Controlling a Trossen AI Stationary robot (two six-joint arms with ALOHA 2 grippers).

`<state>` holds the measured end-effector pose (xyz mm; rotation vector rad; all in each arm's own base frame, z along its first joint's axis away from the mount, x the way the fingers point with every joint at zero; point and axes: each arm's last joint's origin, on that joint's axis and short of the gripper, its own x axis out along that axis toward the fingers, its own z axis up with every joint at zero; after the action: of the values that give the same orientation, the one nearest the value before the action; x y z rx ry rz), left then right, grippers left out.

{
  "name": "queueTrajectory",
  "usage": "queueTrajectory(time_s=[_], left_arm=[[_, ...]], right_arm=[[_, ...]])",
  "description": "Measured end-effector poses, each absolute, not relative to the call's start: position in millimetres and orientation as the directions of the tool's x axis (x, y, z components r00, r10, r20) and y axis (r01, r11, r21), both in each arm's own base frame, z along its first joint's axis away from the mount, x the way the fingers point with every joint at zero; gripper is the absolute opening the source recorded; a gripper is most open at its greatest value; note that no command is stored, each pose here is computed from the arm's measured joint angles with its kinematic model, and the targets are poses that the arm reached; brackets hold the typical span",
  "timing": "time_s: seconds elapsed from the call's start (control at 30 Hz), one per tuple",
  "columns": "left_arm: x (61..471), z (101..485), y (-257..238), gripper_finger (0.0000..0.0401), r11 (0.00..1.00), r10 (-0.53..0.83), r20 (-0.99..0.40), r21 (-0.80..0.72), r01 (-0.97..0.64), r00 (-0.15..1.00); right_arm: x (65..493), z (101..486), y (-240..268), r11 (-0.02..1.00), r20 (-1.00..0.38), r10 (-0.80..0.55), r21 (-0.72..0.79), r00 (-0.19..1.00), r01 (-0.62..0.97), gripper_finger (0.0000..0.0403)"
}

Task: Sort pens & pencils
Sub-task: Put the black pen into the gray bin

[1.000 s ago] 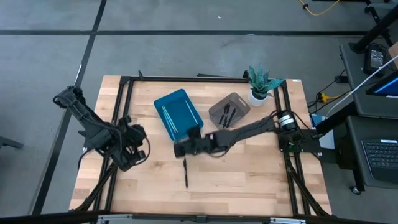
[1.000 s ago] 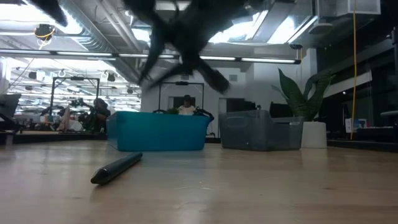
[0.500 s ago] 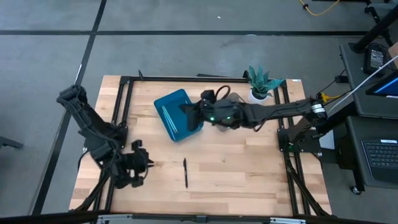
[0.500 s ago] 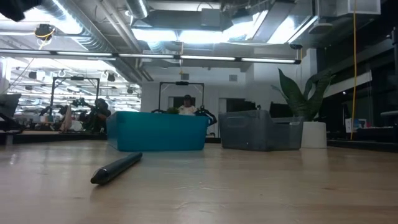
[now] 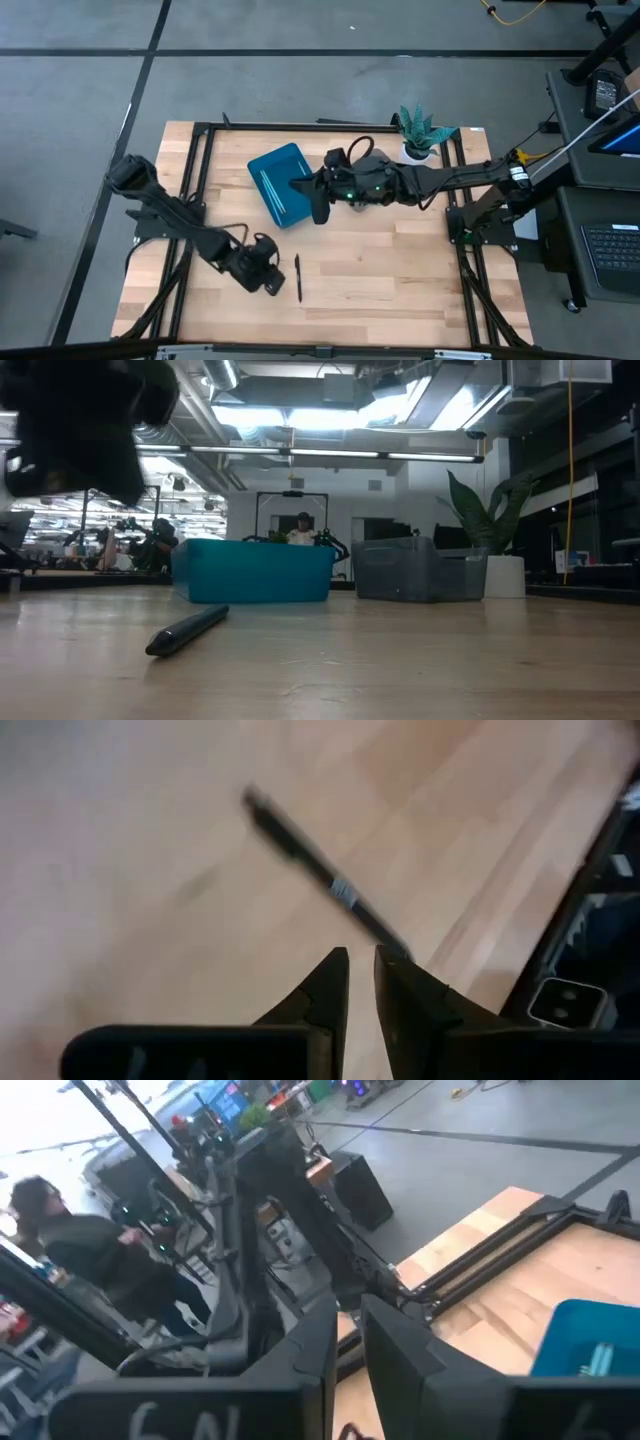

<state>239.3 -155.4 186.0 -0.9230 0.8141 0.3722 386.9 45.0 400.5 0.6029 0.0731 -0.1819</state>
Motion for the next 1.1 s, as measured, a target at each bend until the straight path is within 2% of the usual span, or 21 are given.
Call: queueTrajectory(time_s=[0.13,0.23,0.4,0.57,0.73,0.9,1.1], left_arm=[[255,175,-161,0.0045,0.451,-0.039,-0.780,-0.571,-0.686,0.624],[268,177,-163,0.0045,0.402,-0.023,-0.774,-0.587,-0.703,0.633],[290,185,-163,0.0045,0.366,0.002,-0.753,-0.612,-0.701,0.658],[300,175,-161,0.0045,0.320,0.039,-0.784,-0.577,-0.751,0.619],[297,166,-161,0.0047,0.284,0.076,-0.814,-0.537,-0.795,0.577],[298,166,-160,0.0061,0.224,0.092,-0.810,-0.550,-0.804,0.580],[301,166,-153,0.0080,0.177,0.082,-0.820,-0.547,-0.818,0.566]], right_arm=[[387,400,45,0.838,-0.129,-0.126,0.517,0.984,0.175,0.0052],[387,400,46,0.862,-0.131,-0.116,0.479,0.985,0.165,0.0052],[386,401,46,0.890,-0.129,-0.089,0.436,0.988,0.138,0.0052],[377,411,46,0.911,-0.109,-0.047,0.403,0.993,0.088,0.0052],[352,432,46,0.934,-0.089,-0.039,0.352,0.995,0.068,0.0052],[322,456,48,0.951,-0.046,-0.041,0.304,0.998,0.054,0.0052],[303,464,52,0.967,-0.068,-0.074,0.238,0.995,0.088,0.0052]])
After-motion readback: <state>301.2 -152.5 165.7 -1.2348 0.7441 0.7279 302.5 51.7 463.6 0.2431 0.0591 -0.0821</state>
